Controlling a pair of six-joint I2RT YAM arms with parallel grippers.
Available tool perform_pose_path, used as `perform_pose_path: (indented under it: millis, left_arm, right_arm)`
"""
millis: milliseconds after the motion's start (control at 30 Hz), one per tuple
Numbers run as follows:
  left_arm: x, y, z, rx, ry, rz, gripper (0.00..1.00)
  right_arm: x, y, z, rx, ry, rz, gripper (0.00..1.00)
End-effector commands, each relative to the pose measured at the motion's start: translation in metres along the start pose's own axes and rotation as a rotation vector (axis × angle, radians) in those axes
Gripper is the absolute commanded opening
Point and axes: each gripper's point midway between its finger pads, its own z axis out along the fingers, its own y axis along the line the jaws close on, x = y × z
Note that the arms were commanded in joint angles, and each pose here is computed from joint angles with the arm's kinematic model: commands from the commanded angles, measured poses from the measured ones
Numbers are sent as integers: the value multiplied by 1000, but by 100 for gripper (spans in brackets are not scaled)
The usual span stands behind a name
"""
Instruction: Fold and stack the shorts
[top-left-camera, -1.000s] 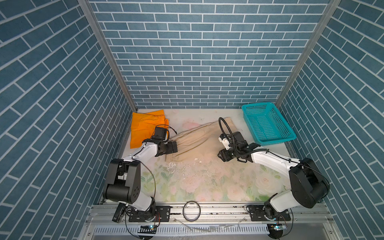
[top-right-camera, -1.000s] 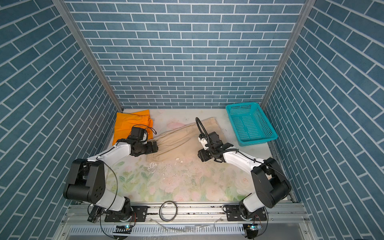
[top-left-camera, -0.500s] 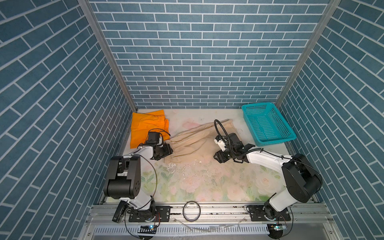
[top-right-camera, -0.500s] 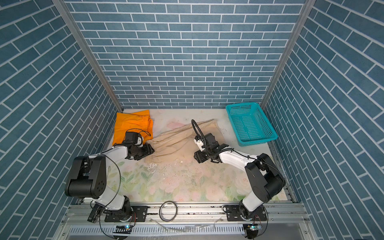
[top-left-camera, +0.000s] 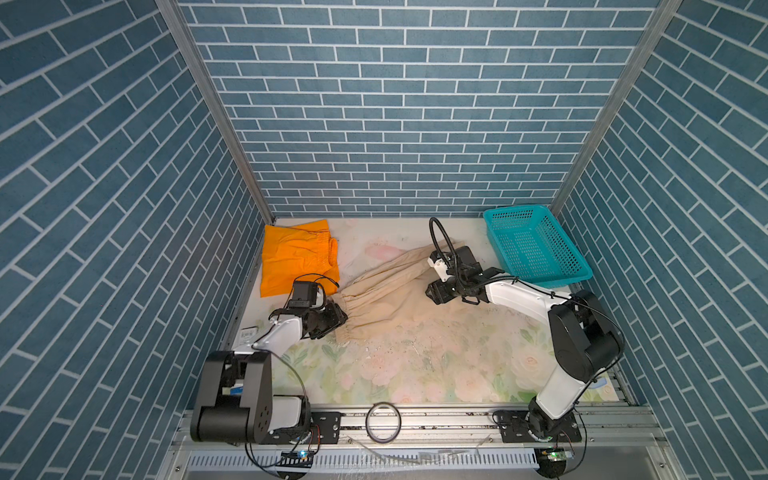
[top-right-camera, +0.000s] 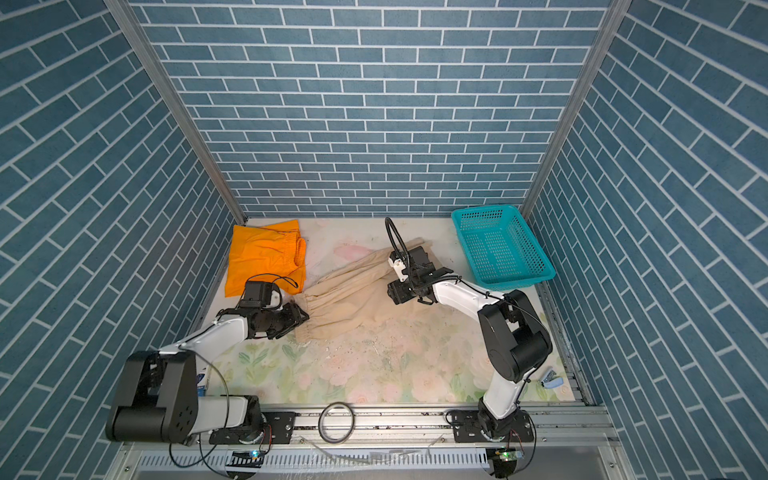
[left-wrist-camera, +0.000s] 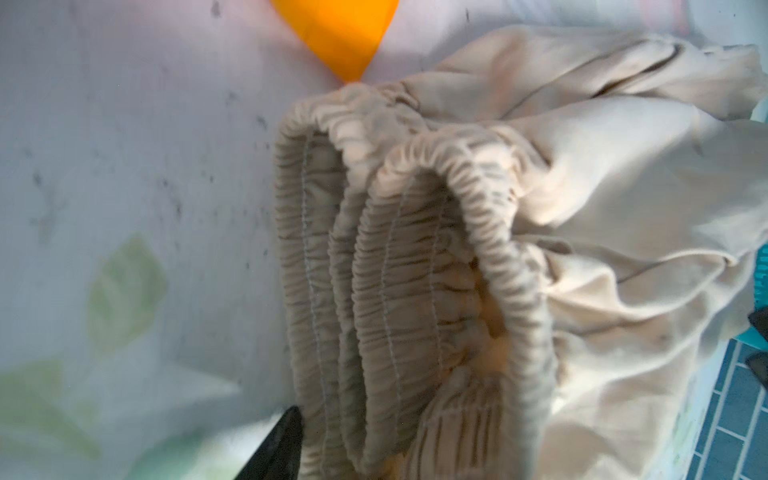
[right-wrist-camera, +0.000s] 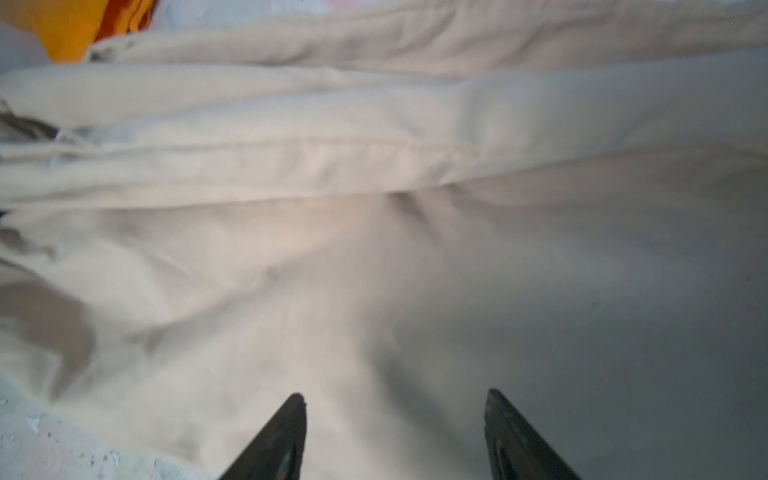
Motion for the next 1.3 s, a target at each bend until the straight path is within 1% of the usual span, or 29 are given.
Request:
perform_pose_path:
  millis: [0,67,167,267,333,400,500,567,600,667,767,900,967,1033,1133,1267]
  left_arm:
    - [25,18,-7,-57,30,-82,62]
    - [26,21,-14,-72,10,-84,82]
    - [17,14,-26,-75,-28,-57,99]
    - [0,-9,-37,-15,-74,1,100]
    - [-10,-27,-43,18,-95,63,100]
    - [-15,-45,-45,47,-92,132,100]
    - [-18,-65,-41,64,-67,193,100]
    - [-17,-78,-37,72,-44,198,100]
    - [-13,-89,-34,90,-34,223,100]
    - [-10,-109,-30,98,-50,276,100]
    - [-6,-135,-11,145,-27,330,100]
    - [-18,-145,13,145,-31,374,100]
    - [-26,-147,21,113,-36,425,100]
    - [-36,-141,27,50,-40,457,100]
    - [-44,-135,32,40,-45,451,100]
    - [-50,-134,32,88,-49,417,100]
  right_arm:
    - [3,-2,19,-39,54,-33,64]
    - [-2,-1,27,-54,60,-41,59]
    - [-13,-1,40,-67,56,-55,52]
    - [-30,-1,51,-77,32,-67,48]
    - [-46,-1,56,-85,-6,-67,45]
    - [-61,-1,63,-91,-40,-61,43]
    - [-78,-1,80,-113,-56,-50,42]
    - [-82,-1,96,-125,-45,-39,40]
    - [-87,-1,100,-131,-54,-31,41]
    - [-94,-1,106,-141,-71,-24,41]
    - [-107,-2,113,-142,-101,-26,42]
    - [-116,-3,123,-146,-106,-39,47]
    - [-120,1,126,-171,-101,-50,50]
    - [-122,6,123,-198,-97,-58,52]
    - [-122,10,109,-207,-106,-79,54]
    - [-117,20,72,-216,-140,-107,56]
